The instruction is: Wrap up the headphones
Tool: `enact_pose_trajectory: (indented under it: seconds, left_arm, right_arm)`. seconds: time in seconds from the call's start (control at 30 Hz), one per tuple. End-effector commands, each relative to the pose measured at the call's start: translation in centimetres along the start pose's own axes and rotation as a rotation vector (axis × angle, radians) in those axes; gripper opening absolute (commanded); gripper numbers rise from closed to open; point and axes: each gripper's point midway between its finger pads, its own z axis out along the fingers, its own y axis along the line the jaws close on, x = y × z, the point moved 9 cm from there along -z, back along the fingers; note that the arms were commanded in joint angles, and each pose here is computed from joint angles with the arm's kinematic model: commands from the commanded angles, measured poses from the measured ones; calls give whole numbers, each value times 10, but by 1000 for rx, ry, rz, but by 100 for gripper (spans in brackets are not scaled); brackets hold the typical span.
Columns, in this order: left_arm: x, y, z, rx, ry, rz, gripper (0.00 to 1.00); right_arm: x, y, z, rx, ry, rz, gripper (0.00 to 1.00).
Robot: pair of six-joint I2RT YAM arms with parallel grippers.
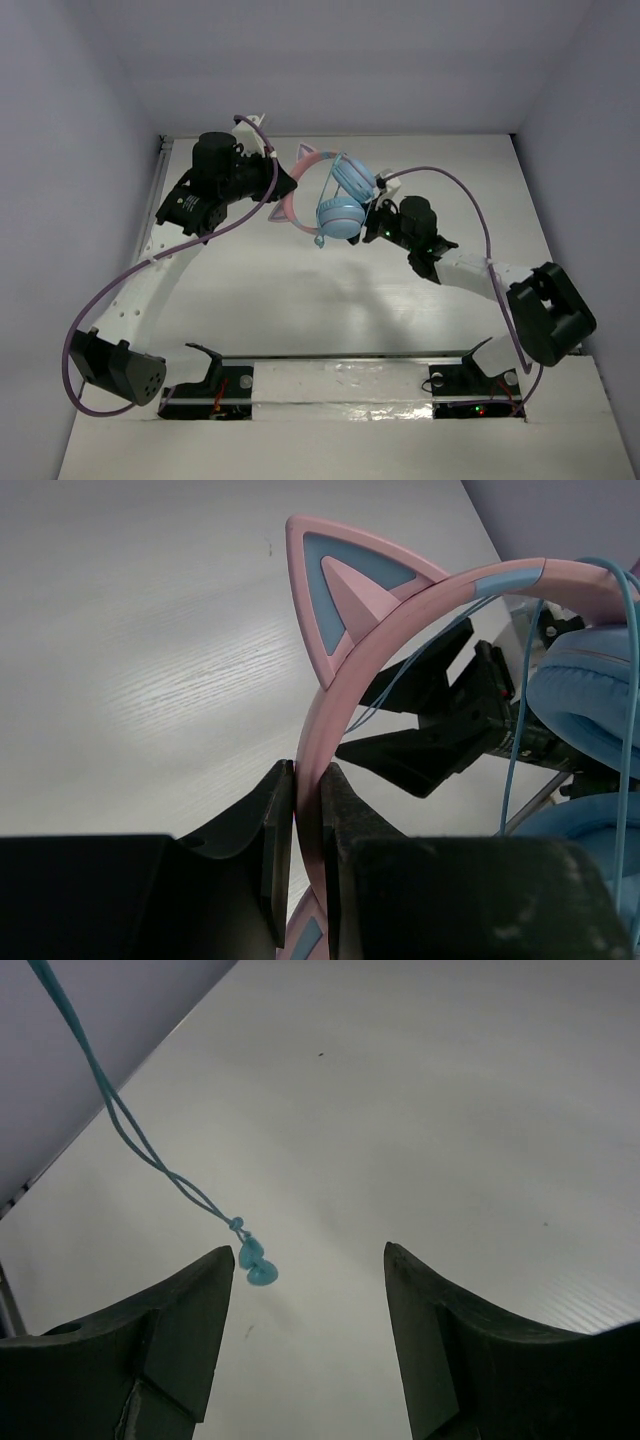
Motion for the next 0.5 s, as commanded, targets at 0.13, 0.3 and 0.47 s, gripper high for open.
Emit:
enact_pose_trajectory:
  seconds: [0.13, 0.3, 0.47]
  left_arm:
    - [-30, -20, -20, 71, -124, 38, 0]
    - [-30, -24, -23, 102, -126, 36, 0]
    - [-30, -24, -24, 100, -135, 31, 0]
  right_arm:
    - [-2, 24, 16, -303, -69, 56, 69]
    - [-8, 22, 35, -323, -92, 36, 67]
    - [-4, 15, 50, -296, -84, 41, 36]
